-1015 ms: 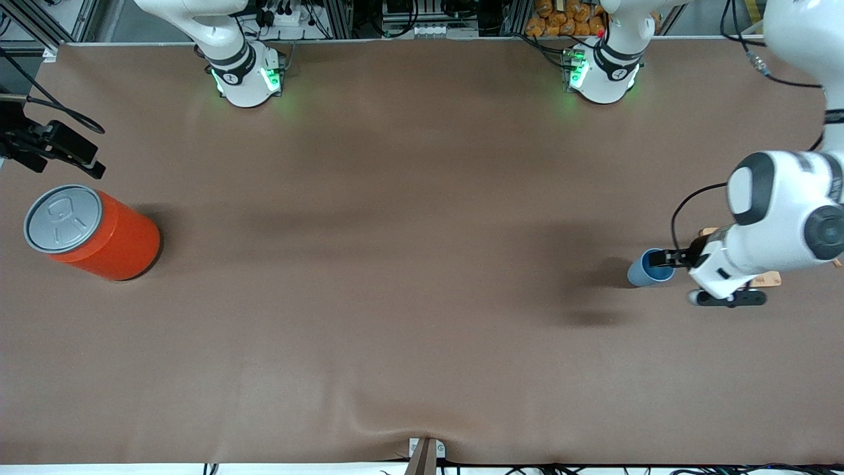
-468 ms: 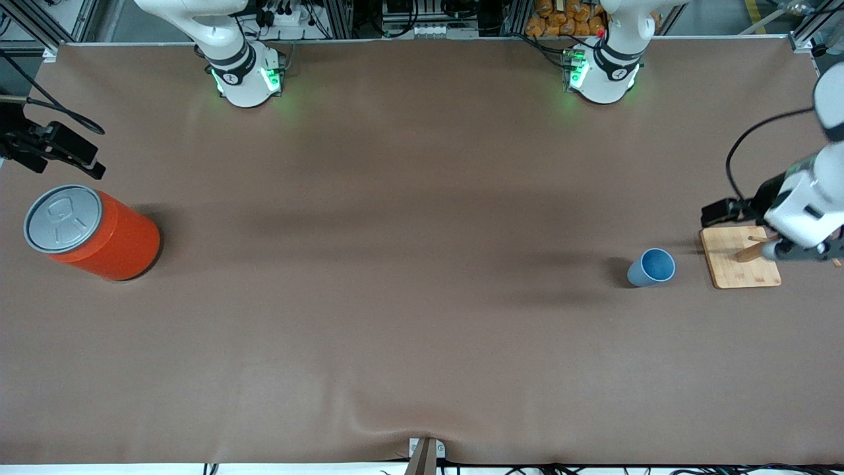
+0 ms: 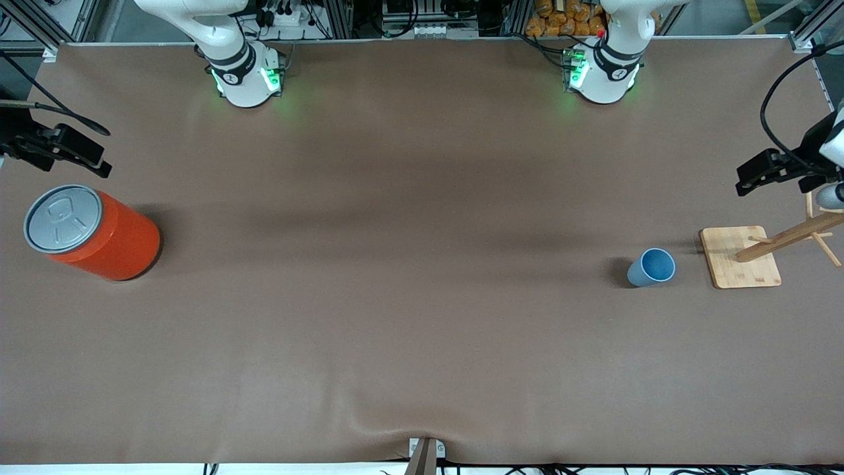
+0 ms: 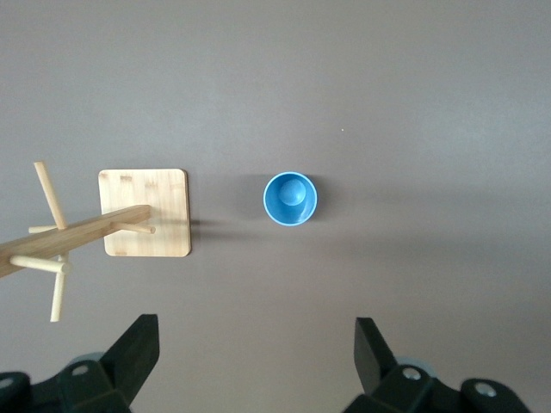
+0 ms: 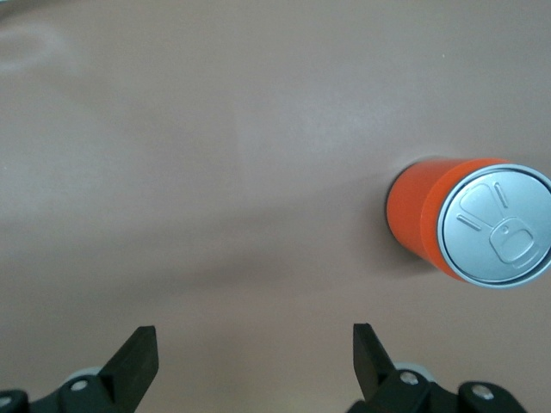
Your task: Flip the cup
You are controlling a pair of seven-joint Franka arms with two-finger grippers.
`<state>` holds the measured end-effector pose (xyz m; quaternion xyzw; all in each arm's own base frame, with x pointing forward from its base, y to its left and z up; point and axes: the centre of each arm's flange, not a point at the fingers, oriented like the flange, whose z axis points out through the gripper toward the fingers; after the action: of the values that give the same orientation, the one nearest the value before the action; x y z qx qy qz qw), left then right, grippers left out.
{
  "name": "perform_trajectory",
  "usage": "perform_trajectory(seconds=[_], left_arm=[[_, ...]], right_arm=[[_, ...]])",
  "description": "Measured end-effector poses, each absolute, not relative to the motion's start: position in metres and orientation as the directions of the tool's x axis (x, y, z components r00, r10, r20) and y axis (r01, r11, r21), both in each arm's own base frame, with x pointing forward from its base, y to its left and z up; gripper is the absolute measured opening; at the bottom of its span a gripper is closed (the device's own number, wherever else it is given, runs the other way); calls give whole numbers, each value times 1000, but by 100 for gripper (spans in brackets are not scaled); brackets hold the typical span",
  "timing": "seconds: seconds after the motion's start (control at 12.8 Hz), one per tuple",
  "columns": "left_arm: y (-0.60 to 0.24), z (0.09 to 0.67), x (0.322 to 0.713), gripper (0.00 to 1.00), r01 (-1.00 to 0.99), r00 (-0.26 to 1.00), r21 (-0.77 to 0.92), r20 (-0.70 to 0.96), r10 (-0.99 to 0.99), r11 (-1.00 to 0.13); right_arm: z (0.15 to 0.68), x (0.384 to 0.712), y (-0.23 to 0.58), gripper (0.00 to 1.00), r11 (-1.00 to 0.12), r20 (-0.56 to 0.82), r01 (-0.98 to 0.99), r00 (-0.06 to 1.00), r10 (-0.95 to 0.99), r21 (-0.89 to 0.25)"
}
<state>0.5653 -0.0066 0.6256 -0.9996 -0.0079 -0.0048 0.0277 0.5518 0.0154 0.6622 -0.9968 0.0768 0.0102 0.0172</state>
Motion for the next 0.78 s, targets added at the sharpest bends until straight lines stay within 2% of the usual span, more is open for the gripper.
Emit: perform_trajectory(seconds=[0.16, 0.78], left_arm=[[-7, 636, 561, 100, 13, 1000, -45, -3, 13, -999], [-12, 664, 556, 100, 4, 999, -40, 41, 3, -999]], right_arm=[[662, 556, 4, 100, -984, -58, -175, 983, -173, -31], [671, 557, 1, 100, -983, -51, -176, 983, -174, -46]])
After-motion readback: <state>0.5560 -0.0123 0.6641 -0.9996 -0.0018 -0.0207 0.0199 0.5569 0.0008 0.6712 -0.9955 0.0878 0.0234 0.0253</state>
